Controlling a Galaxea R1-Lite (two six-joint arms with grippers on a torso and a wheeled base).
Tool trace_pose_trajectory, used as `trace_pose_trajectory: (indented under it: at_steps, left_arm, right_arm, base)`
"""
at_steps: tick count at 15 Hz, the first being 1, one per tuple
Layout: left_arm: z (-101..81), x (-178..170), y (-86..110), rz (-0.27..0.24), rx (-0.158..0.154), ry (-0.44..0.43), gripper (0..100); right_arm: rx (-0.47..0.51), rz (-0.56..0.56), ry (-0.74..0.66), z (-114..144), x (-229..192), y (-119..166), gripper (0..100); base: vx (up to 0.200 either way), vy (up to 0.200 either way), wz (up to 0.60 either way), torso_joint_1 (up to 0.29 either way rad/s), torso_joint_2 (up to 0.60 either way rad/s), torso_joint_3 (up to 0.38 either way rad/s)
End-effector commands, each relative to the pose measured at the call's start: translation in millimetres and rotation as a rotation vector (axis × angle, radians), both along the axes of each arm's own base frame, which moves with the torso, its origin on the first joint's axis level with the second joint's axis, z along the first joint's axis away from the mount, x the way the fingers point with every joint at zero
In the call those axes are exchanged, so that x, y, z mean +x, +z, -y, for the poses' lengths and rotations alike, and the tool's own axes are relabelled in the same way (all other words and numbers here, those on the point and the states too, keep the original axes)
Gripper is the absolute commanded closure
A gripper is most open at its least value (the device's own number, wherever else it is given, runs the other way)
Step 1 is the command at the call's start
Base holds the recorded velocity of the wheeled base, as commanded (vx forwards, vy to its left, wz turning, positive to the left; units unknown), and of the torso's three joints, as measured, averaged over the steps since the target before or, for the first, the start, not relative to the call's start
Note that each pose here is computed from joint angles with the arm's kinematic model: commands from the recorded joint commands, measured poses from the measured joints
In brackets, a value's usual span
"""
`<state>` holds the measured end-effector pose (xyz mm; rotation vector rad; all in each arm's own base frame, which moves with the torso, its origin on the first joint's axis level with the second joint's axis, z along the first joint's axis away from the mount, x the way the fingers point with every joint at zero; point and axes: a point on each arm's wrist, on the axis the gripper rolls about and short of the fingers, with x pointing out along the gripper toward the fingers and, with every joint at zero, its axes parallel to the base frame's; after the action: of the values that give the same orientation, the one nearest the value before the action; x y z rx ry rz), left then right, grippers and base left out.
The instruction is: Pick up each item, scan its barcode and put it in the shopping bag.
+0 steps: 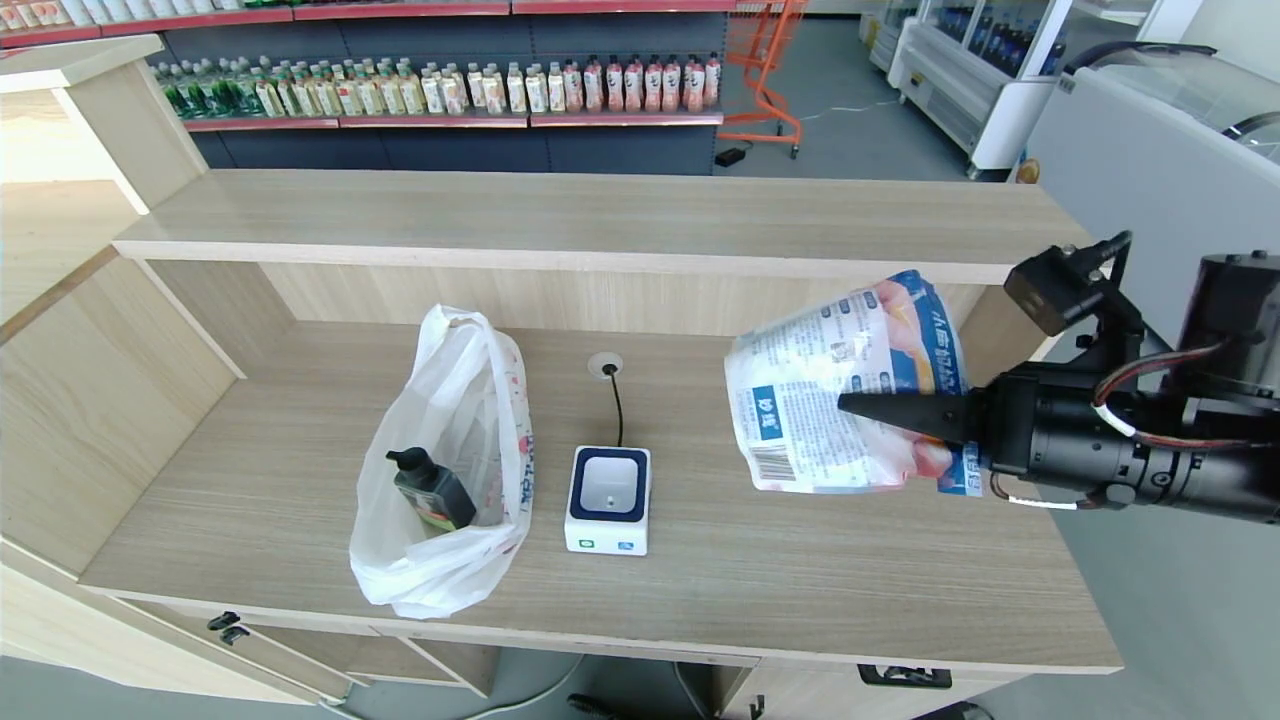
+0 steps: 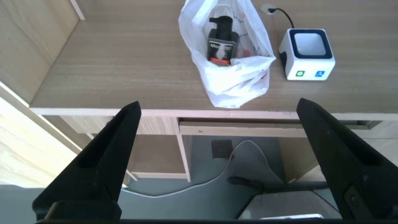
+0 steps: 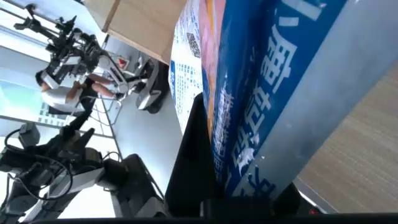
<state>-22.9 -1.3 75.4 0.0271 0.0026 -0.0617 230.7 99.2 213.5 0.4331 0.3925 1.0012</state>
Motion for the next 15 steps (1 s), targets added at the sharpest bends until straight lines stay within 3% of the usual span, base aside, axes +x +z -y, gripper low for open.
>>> trace_pose_trajectory:
  at_steps: [1, 3, 9, 15]
  left_arm:
    - [0.0, 0.1, 0.1, -0.001, 0.000, 0.000, 0]
    - [0.0, 0.1, 0.1, -0.001, 0.000, 0.000, 0]
    - [0.0, 0.1, -0.4, -0.001, 0.000, 0.000, 0]
    - [0.0, 0.1, 0.1, -0.001, 0.000, 0.000, 0]
  right_arm:
    - [0.075, 0.005, 0.067, -6.3, -18.3, 22.9, 100]
    - [0.120, -0.029, 0.114, -15.1, -25.3, 32.4, 100]
    - [0.115, -0.043, 0.184, -28.0, -36.8, 29.3, 100]
    - [0.087, -0.101, 0.250, -30.1, -62.1, 9.8, 100]
  base:
    - [0.000, 0.000, 0.00, 0.000, 0.00, 0.000]
    - [0.000, 0.000, 0.00, 0.000, 0.00, 0.000]
    - [0.000, 0.000, 0.00, 0.000, 0.00, 0.000]
    - [0.000, 0.000, 0.00, 0.000, 0.00, 0.000]
